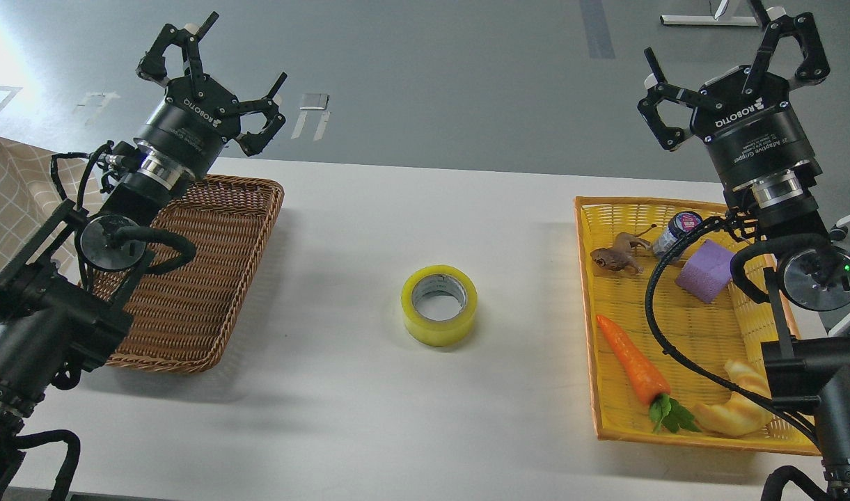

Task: Place and transfer tape with both arms

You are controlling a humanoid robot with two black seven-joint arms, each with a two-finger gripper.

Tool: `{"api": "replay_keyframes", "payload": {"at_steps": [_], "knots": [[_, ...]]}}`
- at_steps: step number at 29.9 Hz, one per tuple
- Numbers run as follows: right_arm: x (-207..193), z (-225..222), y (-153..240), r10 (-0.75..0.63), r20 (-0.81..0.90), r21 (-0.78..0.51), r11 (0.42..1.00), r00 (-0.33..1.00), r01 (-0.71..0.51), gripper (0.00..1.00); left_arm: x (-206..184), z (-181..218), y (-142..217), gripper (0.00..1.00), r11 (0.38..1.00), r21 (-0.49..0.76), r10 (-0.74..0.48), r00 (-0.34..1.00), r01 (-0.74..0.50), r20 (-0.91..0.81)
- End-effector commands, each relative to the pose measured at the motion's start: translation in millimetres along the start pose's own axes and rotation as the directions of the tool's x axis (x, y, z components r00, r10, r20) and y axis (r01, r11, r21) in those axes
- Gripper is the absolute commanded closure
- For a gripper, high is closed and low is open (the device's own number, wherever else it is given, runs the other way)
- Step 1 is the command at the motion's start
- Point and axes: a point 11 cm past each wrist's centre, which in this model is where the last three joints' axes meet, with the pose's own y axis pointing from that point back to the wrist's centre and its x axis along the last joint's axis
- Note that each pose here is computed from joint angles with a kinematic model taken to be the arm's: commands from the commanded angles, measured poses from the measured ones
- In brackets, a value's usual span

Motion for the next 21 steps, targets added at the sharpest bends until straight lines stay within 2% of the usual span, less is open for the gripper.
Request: {"api": "replay_keyframes", "payload": {"at_steps": [1, 14, 21], "knots": [[0.3, -0.1, 0.3, 0.001, 0.0, 0.001, 1.0, 1.0, -0.001, 0.0, 0.7, 0.5, 0.5, 0.02, 1.0, 0.015, 0.0, 1.0, -0.001, 0.025], [-1.9, 2.6, -2.5, -0.006, 0.004, -0.004, 1.0, 1.0, 0.006, 0.0, 2.1, -6.2, 2.7, 0.02, 0.999, 0.044, 0.0, 0.997, -0.003, 0.083], [-0.2, 3.6, -1.2, -0.001, 0.006, -0.006, 1.0, 1.0, 0.001, 0.0, -5.9, -4.4, -2.6, 0.02, 0.997, 0.07, -0.043, 0.972, 0.028, 0.233]]}}
